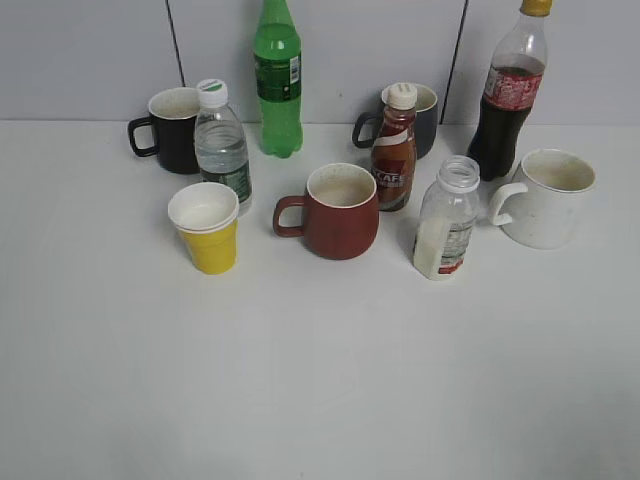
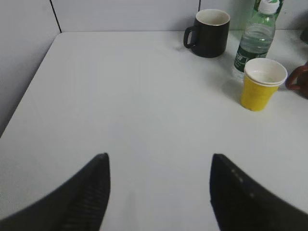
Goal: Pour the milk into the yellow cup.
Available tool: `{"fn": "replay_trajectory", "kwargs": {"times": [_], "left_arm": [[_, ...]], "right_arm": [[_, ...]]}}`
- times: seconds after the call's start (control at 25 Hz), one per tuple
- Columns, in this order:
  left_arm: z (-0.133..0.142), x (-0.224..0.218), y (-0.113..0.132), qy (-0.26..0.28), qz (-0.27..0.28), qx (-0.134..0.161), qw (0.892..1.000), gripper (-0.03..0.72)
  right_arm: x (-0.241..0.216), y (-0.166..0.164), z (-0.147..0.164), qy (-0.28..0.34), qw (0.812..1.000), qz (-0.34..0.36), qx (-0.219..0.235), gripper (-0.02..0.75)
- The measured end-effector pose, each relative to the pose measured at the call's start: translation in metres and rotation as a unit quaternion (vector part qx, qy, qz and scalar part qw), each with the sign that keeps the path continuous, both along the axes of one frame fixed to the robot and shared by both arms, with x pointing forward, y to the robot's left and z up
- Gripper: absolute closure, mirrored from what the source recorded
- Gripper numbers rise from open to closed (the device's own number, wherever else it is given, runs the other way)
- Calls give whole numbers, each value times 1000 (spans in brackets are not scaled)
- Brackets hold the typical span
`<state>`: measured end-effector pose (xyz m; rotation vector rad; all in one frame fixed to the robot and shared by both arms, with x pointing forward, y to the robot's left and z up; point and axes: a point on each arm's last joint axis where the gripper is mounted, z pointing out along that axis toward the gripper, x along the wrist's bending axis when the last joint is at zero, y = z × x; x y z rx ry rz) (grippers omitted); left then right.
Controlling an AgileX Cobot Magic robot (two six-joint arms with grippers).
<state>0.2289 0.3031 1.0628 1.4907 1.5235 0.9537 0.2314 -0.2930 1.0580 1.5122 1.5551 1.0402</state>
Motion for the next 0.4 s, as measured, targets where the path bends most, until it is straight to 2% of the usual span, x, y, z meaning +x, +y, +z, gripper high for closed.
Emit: {"fn": "replay_trajectory", "kwargs": {"times": [0.4], "left_arm": [[0, 0, 0, 0, 0, 0, 1000, 214]], "right_arm": [[0, 0, 0, 0, 1000, 0, 0, 223]]}}
